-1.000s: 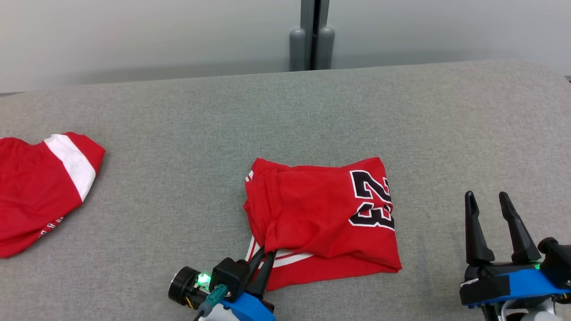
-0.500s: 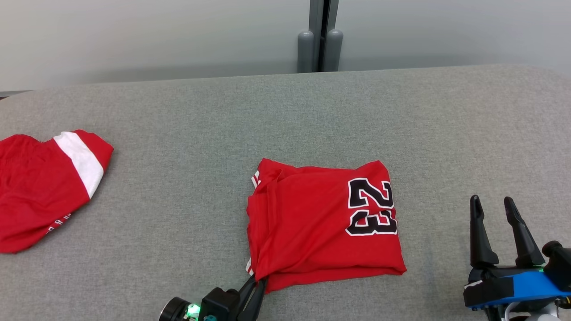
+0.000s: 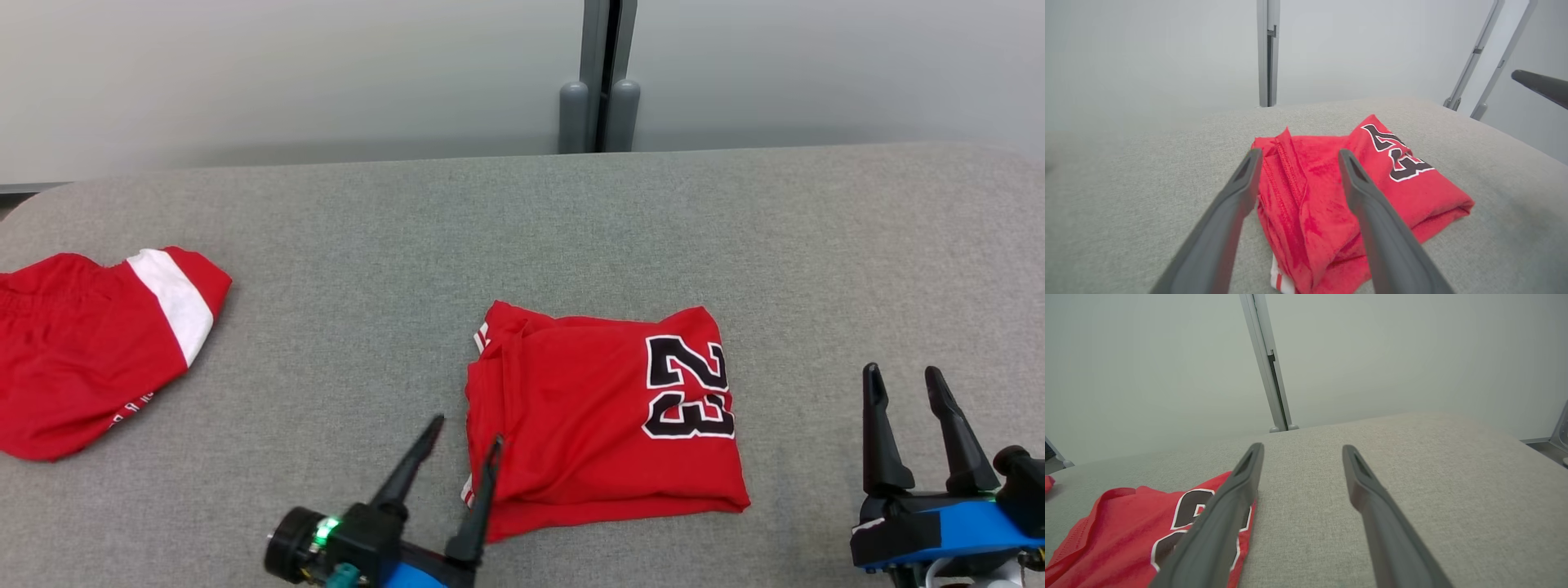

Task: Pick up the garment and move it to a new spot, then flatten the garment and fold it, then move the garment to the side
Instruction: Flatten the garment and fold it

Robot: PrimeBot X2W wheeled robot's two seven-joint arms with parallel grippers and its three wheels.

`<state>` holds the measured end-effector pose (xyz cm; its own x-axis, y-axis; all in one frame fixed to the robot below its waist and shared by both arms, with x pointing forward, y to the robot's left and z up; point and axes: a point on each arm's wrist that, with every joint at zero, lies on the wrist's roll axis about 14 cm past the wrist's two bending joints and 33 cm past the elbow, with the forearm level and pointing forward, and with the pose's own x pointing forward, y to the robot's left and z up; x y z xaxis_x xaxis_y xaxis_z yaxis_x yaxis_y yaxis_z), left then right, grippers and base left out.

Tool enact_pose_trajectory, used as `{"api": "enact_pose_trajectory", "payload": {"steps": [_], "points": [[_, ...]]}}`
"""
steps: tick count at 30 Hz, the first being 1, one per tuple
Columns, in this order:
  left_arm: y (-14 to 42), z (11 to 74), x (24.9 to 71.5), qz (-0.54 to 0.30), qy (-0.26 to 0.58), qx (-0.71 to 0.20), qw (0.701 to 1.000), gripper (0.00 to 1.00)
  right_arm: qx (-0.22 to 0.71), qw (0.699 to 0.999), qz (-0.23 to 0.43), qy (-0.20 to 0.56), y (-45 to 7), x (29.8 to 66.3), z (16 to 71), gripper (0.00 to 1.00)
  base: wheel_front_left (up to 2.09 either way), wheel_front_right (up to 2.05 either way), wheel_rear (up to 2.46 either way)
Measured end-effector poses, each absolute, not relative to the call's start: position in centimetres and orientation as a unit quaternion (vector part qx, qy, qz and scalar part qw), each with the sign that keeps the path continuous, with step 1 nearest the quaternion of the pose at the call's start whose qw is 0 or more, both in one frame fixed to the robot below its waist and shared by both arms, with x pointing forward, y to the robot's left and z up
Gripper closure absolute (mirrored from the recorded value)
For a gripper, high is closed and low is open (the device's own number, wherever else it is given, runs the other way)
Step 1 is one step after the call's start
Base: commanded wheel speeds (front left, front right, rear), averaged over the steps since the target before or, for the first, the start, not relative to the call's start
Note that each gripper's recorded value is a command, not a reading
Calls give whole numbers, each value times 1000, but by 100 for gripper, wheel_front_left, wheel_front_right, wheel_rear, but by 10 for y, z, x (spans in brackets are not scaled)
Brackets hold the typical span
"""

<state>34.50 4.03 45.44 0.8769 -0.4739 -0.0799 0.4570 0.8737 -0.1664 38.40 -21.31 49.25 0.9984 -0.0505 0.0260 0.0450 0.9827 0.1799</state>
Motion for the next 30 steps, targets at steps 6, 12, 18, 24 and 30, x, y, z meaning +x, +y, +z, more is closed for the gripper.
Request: {"api": "enact_pose_trajectory", "payload": {"steps": [6, 12, 18, 24, 30], "points": [[84, 473, 370, -169, 23, -62, 983, 0, 90, 996, -11, -23, -205, 385, 499, 0, 0, 0, 0], [129, 498, 391, -97, -19, -57, 993, 0, 89, 995, -9, -31, -205, 384, 505, 0, 0, 0, 0], [166, 511, 397, -41, -39, -58, 997, 0, 87, 995, -10, -36, -206, 382, 509, 0, 0, 0, 0], [188, 508, 393, -5, -37, -52, 998, 0, 84, 996, -10, -38, -206, 380, 512, 0, 0, 0, 0], [195, 501, 387, 6, -27, -38, 999, 0, 80, 996, -4, -31, -203, 379, 510, 0, 0, 0, 0]]}}
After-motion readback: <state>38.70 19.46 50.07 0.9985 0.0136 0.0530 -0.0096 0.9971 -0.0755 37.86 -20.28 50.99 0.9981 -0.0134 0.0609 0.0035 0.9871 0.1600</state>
